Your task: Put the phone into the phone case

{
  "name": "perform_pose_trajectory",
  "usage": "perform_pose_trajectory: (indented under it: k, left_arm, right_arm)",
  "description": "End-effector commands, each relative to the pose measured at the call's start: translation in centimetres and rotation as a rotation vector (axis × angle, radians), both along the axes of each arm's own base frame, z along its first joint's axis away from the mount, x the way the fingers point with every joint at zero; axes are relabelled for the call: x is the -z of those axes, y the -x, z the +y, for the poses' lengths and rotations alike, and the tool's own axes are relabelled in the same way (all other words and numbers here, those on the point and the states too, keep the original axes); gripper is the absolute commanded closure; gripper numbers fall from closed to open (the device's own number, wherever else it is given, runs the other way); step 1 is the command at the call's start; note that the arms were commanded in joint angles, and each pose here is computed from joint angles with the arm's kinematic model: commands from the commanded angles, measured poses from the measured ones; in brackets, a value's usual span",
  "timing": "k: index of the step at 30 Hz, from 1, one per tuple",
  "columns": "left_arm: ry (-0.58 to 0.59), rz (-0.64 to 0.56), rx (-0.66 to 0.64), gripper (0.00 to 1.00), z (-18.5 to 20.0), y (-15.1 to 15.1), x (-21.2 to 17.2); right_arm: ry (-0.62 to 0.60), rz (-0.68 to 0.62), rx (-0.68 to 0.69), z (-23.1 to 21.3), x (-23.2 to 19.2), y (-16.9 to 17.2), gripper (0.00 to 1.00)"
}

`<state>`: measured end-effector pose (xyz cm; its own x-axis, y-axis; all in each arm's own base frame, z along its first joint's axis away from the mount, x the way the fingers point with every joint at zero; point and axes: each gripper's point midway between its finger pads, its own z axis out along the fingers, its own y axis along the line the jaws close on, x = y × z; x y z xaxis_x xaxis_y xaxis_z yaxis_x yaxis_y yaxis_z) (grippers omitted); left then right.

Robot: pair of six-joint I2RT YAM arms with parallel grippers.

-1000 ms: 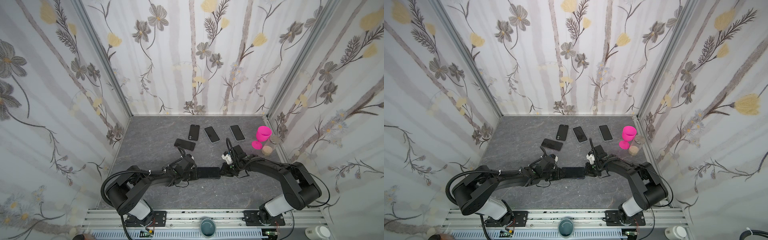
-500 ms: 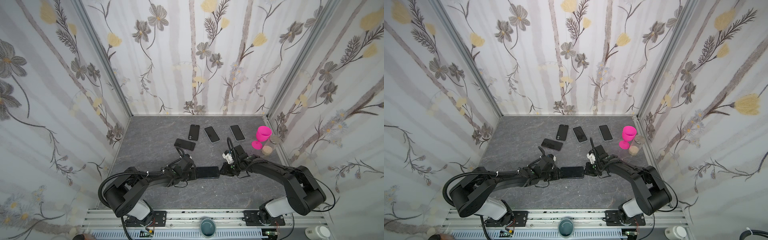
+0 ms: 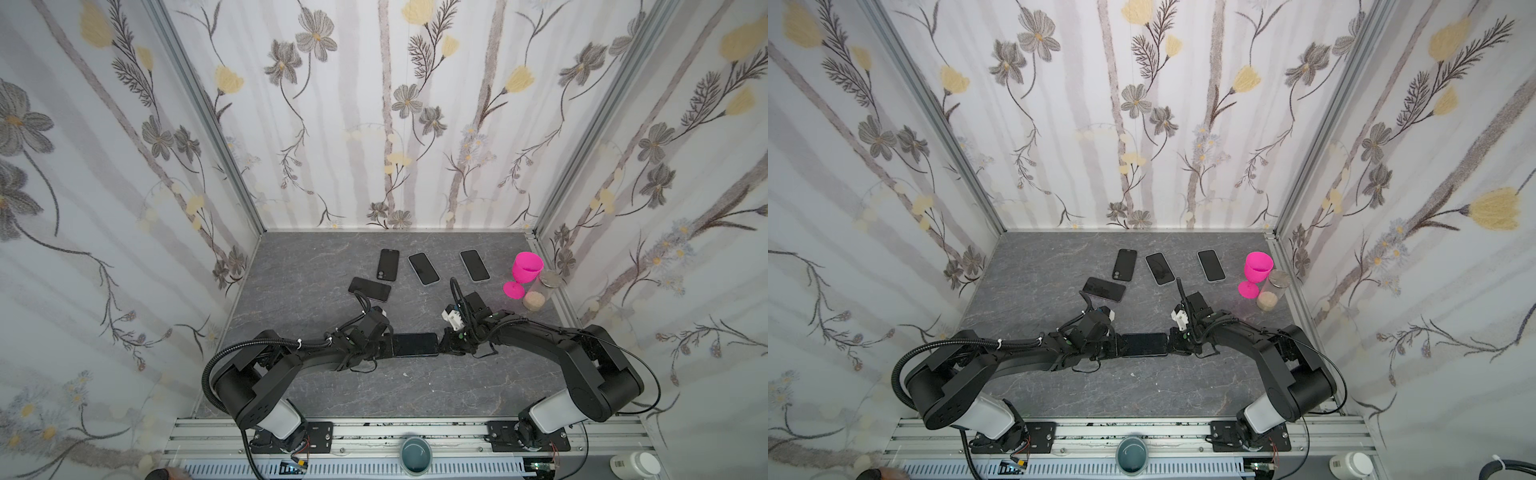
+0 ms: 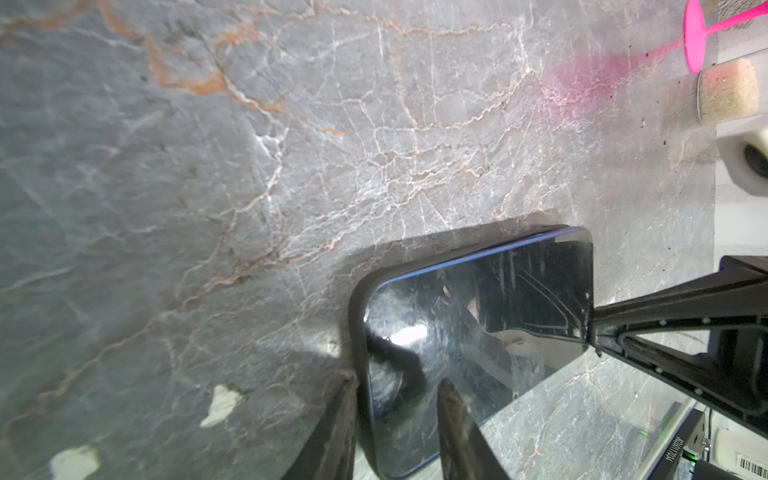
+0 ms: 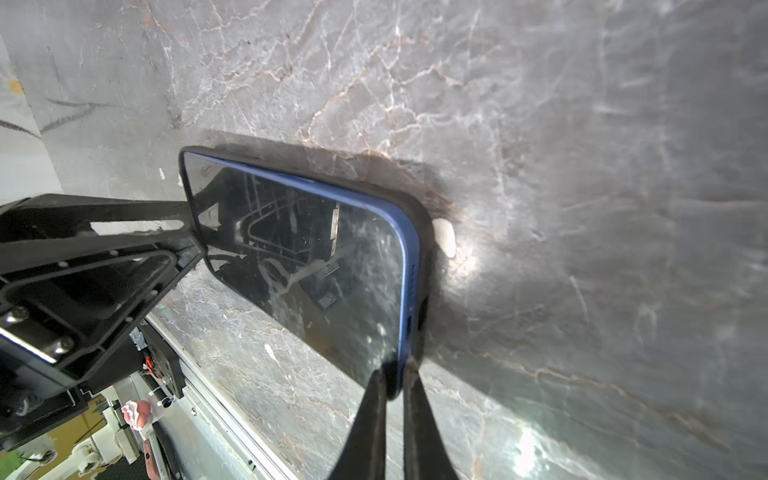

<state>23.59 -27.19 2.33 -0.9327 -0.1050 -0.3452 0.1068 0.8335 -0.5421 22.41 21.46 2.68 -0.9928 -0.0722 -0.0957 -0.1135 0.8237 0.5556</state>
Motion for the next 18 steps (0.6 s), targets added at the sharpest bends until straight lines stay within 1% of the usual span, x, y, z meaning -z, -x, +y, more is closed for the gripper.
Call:
perform_pose_trajectory:
  k: [1,9,18]
  left_arm:
    - [-0.05,0.046,0.013,0.65,0.7,0.9,1.2]
    - [-0.05,0.051,0.014,0.64,0.6,0.9,1.3]
    - [-0.051,0.054,0.015,0.65,0.7,1.0,1.4]
  right_arm:
    - [0.058,0.012,-0.01,-0.8,1.1,0.4,0.92]
    - [0.123,0.032,-0.013,-1.9,2.5,0.8,0.93]
    - [0.161,0.05,-0.02,-2.3,3.6,1.0,0.93]
